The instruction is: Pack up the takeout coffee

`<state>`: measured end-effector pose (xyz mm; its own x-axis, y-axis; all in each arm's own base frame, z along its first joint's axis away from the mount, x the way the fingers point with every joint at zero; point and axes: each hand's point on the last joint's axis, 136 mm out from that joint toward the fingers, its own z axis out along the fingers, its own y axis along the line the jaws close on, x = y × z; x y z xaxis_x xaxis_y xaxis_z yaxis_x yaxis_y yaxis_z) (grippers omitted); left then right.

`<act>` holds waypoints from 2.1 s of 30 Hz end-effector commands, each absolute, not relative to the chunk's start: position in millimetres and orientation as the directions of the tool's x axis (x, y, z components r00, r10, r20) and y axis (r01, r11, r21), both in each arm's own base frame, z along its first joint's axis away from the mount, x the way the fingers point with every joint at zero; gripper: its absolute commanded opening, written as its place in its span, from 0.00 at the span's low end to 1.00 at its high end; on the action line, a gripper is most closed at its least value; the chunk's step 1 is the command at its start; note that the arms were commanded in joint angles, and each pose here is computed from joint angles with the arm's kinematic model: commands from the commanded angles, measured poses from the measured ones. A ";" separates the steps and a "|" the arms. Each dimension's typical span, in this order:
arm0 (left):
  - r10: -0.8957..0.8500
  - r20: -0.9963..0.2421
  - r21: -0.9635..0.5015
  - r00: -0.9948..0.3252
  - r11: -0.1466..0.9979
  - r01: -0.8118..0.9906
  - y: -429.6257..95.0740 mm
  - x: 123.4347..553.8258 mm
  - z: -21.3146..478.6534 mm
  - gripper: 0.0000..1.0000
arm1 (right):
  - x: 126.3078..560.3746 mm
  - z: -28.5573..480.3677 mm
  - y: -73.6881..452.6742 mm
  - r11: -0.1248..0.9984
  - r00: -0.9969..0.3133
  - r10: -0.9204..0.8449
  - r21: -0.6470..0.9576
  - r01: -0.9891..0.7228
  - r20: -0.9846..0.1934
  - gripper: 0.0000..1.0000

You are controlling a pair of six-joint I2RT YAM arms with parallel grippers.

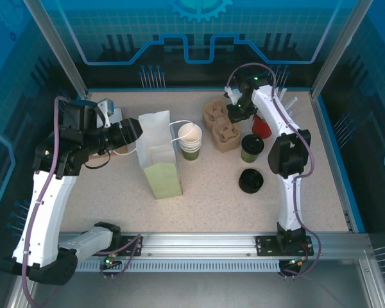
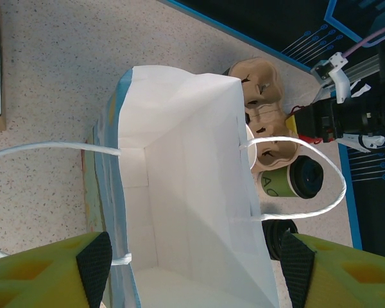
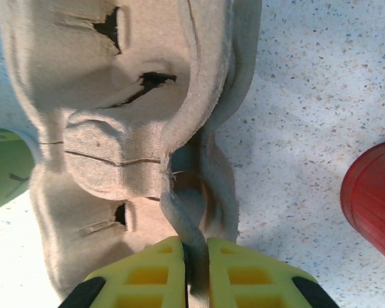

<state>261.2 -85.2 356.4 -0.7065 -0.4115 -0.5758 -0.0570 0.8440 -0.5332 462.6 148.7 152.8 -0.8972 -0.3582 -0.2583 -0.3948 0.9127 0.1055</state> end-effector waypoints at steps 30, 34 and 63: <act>-0.401 -0.644 -0.653 -0.652 0.731 0.196 -120.3 257.2 407.3 0.76 | 452.4 273.0 160.5 0.809 -0.851 -0.144 0.435 -0.394 -0.504 0.04; -0.389 -0.640 -0.685 -0.662 0.680 0.262 -133.1 257.0 415.1 0.76 | 443.1 314.1 164.7 0.769 -0.802 -0.103 0.465 -0.439 -0.588 0.04; -0.131 -0.685 -0.708 -0.716 0.350 0.613 -281.0 292.2 434.6 0.62 | 299.1 446.2 205.4 0.329 -0.691 0.086 0.675 -0.660 -0.718 0.03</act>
<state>299.2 -271.4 408.0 -0.7675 -0.1472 -0.6239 0.5249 0.4142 -0.7435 314.7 197.4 432.1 -0.7063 0.0985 -0.7010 -0.6183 0.3965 0.6787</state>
